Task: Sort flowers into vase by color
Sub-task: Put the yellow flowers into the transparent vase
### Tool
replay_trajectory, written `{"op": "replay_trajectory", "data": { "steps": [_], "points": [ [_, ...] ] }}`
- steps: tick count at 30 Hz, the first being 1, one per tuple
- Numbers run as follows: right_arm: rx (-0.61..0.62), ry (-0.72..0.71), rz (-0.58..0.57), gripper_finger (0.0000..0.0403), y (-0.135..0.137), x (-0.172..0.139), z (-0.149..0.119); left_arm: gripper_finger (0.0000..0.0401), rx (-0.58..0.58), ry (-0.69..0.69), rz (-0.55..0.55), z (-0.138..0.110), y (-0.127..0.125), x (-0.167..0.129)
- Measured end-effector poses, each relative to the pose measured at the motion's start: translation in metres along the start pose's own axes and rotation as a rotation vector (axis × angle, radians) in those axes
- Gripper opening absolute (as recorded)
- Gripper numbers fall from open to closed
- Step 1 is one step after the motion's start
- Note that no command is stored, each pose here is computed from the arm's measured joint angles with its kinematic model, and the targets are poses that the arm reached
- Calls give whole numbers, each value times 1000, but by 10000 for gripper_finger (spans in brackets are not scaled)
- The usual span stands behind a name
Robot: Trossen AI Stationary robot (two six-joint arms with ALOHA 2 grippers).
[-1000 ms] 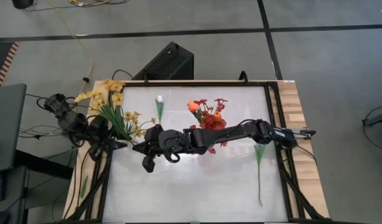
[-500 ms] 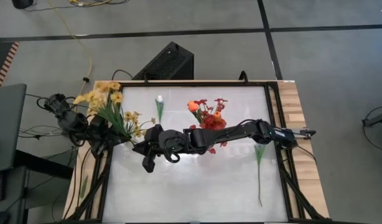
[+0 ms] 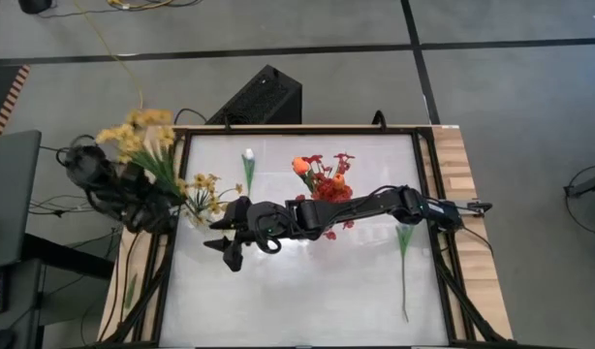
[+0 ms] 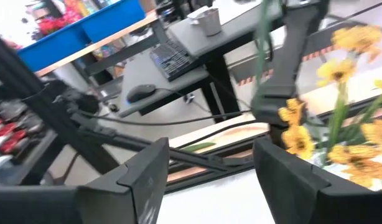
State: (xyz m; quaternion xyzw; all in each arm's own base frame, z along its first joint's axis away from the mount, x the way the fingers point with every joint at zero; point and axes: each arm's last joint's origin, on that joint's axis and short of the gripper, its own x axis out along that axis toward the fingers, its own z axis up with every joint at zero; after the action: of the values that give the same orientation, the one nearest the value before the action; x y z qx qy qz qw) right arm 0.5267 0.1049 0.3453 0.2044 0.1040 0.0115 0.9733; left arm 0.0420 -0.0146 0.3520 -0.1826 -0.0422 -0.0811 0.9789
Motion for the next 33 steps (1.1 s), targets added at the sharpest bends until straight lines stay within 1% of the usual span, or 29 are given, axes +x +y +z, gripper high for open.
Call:
{"op": "replay_trajectory", "data": {
  "steps": [4, 7, 10, 15, 20, 22, 24, 26, 29, 31, 33],
  "points": [
    [21, 9, 16, 259, 2, 0, -1, 1, 20, 4, 83, 19, 8, -20],
    [33, 9, 17, 260, 2, 0, -1, 1, 19, -17, 132, 33, 13, -34],
    [34, 10, 17, 260, 2, 0, -1, 1, 53, 9, 236, 40, 21, -46],
    [49, 10, 17, 260, 2, 0, -1, 0, 63, 80, 409, 37, 33, -60],
    [49, 10, 18, 260, 3, 0, -1, 0, 48, 114, 543, 29, 42, -67],
    [51, 10, 18, 260, 3, 0, -2, 0, 26, 131, 587, 24, 45, -69],
    [51, 10, 19, 260, 3, 0, -2, 0, -17, 155, 611, 18, 48, -71],
    [51, 11, 19, 260, 3, 0, -2, 0, -49, 207, 612, 10, 49, -70],
    [51, 11, 19, 260, 3, 0, -2, 0, -94, 275, 592, 0, 49, -67],
    [51, 11, 19, 260, 3, 0, -2, 0, -97, 314, 575, -7, 48, -63],
    [51, 11, 19, 260, 3, 0, -2, 0, -125, 333, 568, -14, 47, -59]
  ]
}}
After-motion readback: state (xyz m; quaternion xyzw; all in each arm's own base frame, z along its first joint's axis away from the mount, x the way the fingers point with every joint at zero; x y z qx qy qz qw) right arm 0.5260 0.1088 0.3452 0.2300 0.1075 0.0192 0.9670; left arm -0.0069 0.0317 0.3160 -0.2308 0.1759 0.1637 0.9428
